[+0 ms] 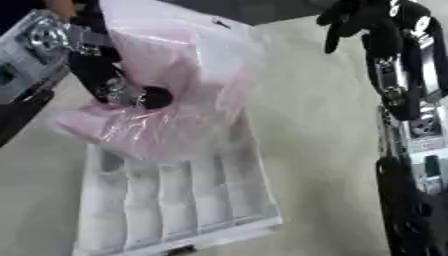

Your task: Pick up objects on the table and place them in the box.

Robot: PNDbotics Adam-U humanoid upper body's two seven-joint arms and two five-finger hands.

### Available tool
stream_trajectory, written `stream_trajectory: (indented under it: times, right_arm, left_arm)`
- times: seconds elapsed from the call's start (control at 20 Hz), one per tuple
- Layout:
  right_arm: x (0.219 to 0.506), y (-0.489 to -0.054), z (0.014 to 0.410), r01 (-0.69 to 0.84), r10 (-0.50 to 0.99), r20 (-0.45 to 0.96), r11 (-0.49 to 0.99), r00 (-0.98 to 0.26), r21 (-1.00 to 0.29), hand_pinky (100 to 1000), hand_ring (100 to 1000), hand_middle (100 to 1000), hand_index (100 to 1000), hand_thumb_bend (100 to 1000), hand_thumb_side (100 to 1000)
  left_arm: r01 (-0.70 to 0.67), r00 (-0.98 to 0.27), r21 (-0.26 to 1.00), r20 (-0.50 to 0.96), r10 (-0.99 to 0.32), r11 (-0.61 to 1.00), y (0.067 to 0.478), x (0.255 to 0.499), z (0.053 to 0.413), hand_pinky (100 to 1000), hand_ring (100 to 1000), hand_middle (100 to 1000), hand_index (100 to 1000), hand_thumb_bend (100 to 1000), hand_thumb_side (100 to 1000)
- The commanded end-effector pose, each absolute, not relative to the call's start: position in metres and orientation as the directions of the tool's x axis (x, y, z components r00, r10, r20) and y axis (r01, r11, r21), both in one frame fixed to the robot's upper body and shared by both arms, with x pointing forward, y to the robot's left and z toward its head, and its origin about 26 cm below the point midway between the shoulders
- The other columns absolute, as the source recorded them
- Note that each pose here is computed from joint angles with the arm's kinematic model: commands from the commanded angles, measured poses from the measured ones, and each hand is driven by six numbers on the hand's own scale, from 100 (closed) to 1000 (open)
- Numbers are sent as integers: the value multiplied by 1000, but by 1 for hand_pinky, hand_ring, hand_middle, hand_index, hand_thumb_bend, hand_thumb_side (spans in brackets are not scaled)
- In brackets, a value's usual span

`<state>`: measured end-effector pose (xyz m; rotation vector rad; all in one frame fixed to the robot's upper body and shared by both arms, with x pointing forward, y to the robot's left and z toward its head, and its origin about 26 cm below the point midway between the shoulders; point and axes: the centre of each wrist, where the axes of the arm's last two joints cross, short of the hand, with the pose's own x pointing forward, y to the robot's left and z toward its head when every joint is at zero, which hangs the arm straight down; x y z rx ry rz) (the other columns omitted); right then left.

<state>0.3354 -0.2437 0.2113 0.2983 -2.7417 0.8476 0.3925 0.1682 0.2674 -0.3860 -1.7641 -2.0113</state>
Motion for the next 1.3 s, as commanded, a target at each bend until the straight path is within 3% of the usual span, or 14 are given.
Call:
stream_trajectory:
  times: [0.05,0.2,0.45,0.6,0.65,0.7,0.75,0.8,1.15,1.25,1.3]
  right_arm:
    - [334,-243,219,-253,-118,273,805,-955,-536,337,599,797,587,100,622]
    - [334,-243,220,-251,-117,272,805,-955,-537,336,598,797,587,100,622]
    - [334,-243,219,-251,-114,274,803,-955,-540,336,598,797,586,100,617]
    - [334,-245,219,-249,-111,274,803,-955,-542,335,598,797,586,100,621]
    - [334,-245,219,-248,-109,274,803,-955,-542,335,598,797,586,100,621]
    - [335,-245,219,-247,-107,275,803,-955,-543,335,598,797,586,100,621]
    - [335,-246,218,-245,-106,276,803,-955,-543,335,598,797,586,100,621]
    - [335,-246,218,-245,-104,276,802,-956,-544,335,598,797,586,100,621]
    - [335,-247,218,-242,-100,277,803,-956,-545,336,598,797,586,100,621]
    - [335,-247,217,-242,-99,278,802,-955,-546,336,598,797,586,100,621]
    - [335,-247,217,-242,-98,279,802,-955,-546,335,598,797,586,100,621]
  left_arm:
    - [372,-928,902,354,-120,-218,173,393,275,593,752,786,823,100,687]
    - [304,-949,902,260,-178,-306,177,395,265,683,791,822,839,100,748]
    - [193,-966,853,79,-245,-485,190,407,240,724,805,833,840,100,774]
    - [135,-968,833,-5,-252,-536,200,415,243,745,817,846,863,395,942]
    - [117,-968,829,-28,-249,-547,203,417,246,746,817,847,865,415,950]
    - [98,-968,823,-53,-247,-559,205,418,249,757,827,856,886,563,989]
    - [82,-967,817,-74,-243,-571,207,419,252,757,827,856,886,563,989]
    - [68,-966,809,-92,-241,-583,208,421,254,774,840,871,923,666,1000]
    - [50,-968,794,-112,-226,-606,213,429,255,806,865,903,991,712,1000]
    - [67,-970,808,-84,-226,-585,213,431,254,837,893,929,1000,720,1000]
    - [78,-972,817,-66,-226,-571,213,432,254,922,969,993,1000,708,1000]
